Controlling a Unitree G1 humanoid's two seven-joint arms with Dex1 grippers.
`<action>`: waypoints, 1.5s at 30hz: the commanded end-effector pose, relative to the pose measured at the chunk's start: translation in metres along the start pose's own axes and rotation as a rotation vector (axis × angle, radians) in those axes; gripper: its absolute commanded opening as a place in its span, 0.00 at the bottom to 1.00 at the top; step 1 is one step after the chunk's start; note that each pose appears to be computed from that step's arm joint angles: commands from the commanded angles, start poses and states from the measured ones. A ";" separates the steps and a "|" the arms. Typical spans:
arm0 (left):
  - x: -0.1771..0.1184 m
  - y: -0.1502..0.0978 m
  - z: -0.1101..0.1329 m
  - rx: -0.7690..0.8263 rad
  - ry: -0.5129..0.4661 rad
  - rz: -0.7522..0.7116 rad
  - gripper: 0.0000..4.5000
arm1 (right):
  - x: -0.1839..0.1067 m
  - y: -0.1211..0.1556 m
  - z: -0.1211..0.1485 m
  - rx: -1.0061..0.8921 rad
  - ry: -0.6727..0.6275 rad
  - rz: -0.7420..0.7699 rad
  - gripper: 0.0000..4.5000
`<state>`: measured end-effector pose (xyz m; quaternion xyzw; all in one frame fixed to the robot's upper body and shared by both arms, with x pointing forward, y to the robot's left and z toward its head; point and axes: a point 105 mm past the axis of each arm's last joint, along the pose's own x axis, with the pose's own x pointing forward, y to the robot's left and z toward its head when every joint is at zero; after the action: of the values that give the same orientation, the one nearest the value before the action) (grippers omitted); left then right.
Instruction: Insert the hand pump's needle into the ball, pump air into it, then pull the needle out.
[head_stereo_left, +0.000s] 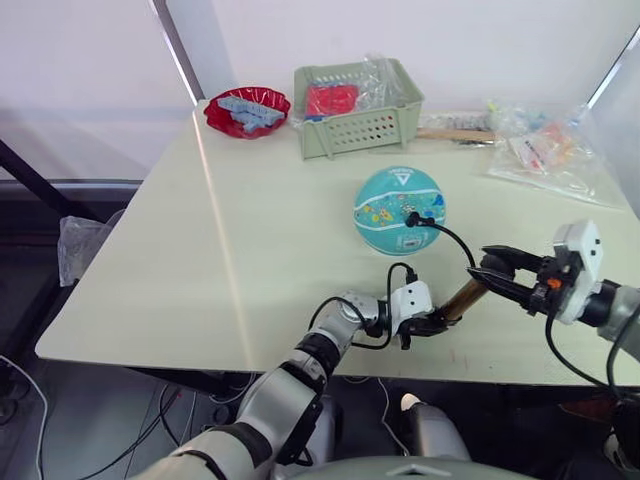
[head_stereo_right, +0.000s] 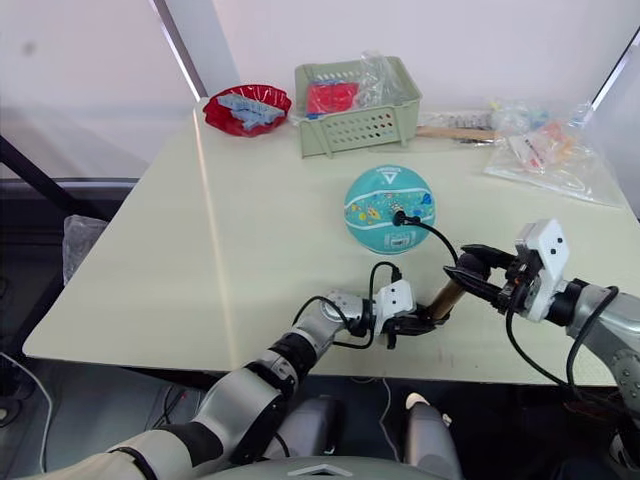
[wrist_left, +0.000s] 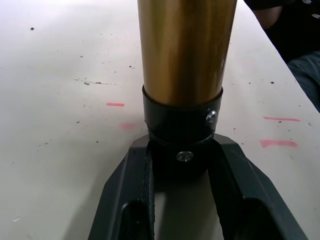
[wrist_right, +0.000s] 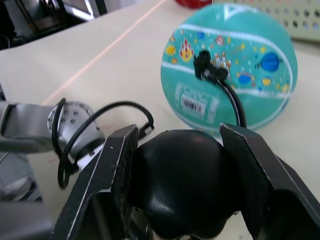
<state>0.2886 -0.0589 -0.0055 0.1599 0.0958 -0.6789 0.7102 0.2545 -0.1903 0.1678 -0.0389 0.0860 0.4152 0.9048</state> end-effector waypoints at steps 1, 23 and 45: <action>-0.006 -0.022 -0.042 -0.096 0.134 -0.063 0.25 | -0.022 -0.013 0.045 -0.103 -0.078 -0.072 0.46; -0.006 -0.024 -0.044 -0.098 0.138 -0.071 0.25 | -0.054 -0.015 0.124 -0.133 -0.240 -0.071 0.46; -0.007 -0.023 -0.044 -0.099 0.139 -0.063 0.25 | 0.008 0.002 -0.026 0.046 0.069 -0.015 0.46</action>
<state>0.2910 -0.0513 -0.0088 0.1630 0.1022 -0.6730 0.7142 0.2558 -0.1830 0.1782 -0.0283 0.0598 0.4231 0.9037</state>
